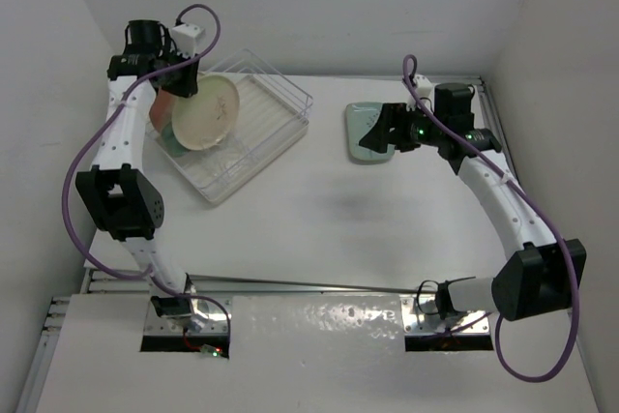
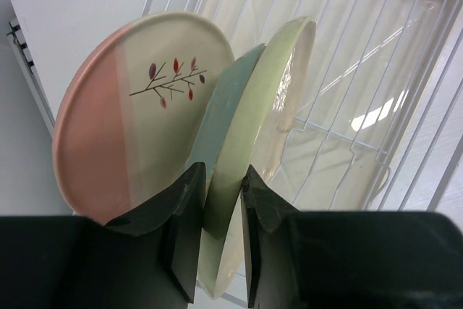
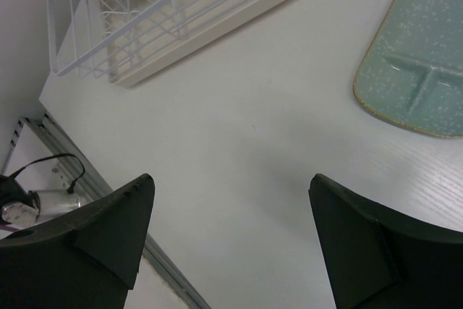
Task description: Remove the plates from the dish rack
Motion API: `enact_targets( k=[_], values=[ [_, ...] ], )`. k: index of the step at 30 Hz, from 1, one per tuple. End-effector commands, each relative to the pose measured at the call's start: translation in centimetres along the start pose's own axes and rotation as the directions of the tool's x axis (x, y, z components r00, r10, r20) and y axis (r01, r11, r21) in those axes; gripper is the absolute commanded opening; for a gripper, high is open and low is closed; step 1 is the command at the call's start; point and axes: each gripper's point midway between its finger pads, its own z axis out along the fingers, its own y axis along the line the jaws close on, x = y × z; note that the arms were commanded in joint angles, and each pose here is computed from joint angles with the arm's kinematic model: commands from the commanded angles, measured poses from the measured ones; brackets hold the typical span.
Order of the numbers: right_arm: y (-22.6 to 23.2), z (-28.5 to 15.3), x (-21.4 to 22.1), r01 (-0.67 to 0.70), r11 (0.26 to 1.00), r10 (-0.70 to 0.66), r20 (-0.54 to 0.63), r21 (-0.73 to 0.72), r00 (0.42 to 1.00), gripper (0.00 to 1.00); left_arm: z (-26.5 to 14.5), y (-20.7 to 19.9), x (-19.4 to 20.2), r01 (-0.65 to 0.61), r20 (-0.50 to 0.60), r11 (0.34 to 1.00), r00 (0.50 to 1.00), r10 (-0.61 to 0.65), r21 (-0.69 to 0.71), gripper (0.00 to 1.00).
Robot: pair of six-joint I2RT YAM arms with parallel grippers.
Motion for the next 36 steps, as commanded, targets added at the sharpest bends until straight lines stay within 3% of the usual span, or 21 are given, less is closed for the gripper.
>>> enact_targets(
  k=[1,4,8,12,21,27,30,31,36],
  values=[
    [0.9,-0.9,-2.7,0.046,0.999,-0.046,0.078,0.002,0.996,0.86,-2.5,0.2,-3.7,-0.048,0.124,0.998,0.991,0.051,-0.027,0.0],
    [1.0,-1.0,-2.9,0.05,0.999,-0.05,0.081,-0.001,0.995,0.86,-4.1,1.0,-6.8,-0.06,0.23,0.995,0.97,0.077,-0.083,0.0],
    [1.1,-0.9,-3.2,0.042,0.999,-0.041,0.094,-0.005,0.995,0.85,-8.8,2.1,-13.5,-0.064,0.437,0.979,0.888,0.145,-0.193,0.0],
    [0.9,-0.7,-3.3,0.03,1.0,-0.03,0.105,0.004,0.994,0.84,-10.8,1.3,-14.9,-0.076,0.49,0.981,0.858,0.155,-0.179,0.0],
    [0.8,-0.2,-2.9,0.02,1.0,-0.02,0.101,0.002,0.995,0.82,-10.9,0.8,-14.4,-0.061,0.49,0.984,0.861,0.136,-0.167,0.0],
    [1.0,-0.1,-3.2,0.032,0.999,-0.031,0.099,-0.002,0.995,0.82,-4.2,1.7,-7.4,-0.047,0.287,0.985,0.954,0.093,-0.165,0.0],
    [0.9,0.0,-2.9,0.036,0.999,-0.036,0.094,-0.002,0.995,0.82,-1.2,-0.4,-6.6,-0.03,0.239,0.999,0.97,0.038,-0.035,0.34],
    [0.9,0.0,-2.7,0.033,0.999,-0.033,0.088,-0.004,0.996,0.82,0.4,-0.9,-6.0,-0.029,0.214,1.0,0.976,0.028,-0.002,0.51],
    [0.8,0.3,-1.9,0.014,1.0,-0.013,0.068,-0.011,0.998,0.82,5.4,-5.9,-5.5,-0.114,0.177,0.984,0.98,0.089,0.134,0.76]
  ],
)
